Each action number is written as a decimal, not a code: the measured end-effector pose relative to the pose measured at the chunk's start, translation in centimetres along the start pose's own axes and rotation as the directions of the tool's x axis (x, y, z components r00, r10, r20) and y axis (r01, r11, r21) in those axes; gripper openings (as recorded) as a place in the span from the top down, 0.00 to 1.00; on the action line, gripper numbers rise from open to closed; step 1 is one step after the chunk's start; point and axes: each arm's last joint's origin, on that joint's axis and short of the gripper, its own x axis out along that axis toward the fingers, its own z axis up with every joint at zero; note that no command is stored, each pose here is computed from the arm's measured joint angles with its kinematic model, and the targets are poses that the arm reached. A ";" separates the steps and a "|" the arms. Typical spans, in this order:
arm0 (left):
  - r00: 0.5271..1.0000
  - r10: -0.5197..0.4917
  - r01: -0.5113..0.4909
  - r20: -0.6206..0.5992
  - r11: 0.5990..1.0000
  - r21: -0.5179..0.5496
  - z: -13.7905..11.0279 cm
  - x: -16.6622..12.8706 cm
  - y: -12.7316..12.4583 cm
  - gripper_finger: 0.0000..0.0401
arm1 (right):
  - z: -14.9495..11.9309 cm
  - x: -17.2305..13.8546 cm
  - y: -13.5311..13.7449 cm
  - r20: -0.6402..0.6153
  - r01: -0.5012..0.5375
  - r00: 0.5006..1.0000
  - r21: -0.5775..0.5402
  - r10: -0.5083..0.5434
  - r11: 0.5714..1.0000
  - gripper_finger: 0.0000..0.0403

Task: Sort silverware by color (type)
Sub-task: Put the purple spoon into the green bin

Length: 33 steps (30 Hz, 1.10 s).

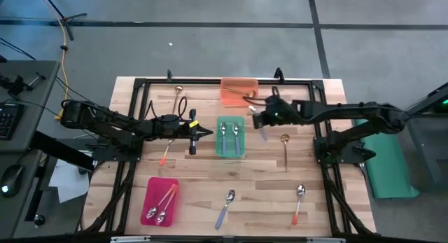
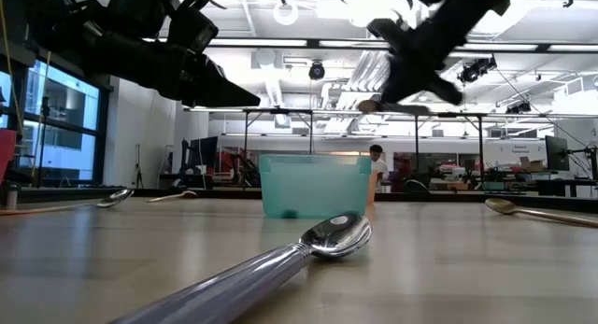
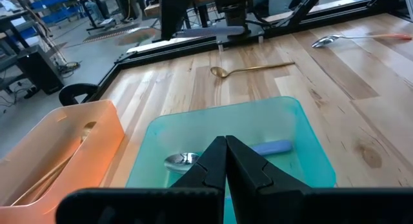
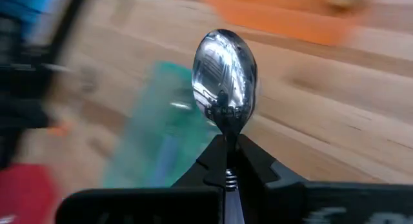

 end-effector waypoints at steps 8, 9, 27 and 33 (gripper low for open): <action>1.000 0.002 -0.002 -0.003 1.000 0.000 0.0 0.0 0.0 1.00 | -1.0 3.5 3.1 0.064 -0.175 0.983 0.031 0.173 0.984 1.00; 1.000 0.002 -0.002 -0.003 1.000 0.000 0.0 0.0 0.0 1.00 | -1.2 4.0 3.2 0.058 -0.170 0.984 0.041 0.167 0.985 1.00; 0.999 0.037 -0.037 -0.012 0.999 0.000 -0.1 0.0 0.1 1.00 | -3.4 9.6 3.5 0.044 -0.160 0.987 0.051 0.158 0.986 1.00; 0.998 0.056 -0.056 -0.017 0.998 0.000 -0.1 0.0 0.2 1.00 | -3.5 9.7 3.5 0.043 -0.153 0.988 0.036 0.151 0.988 1.00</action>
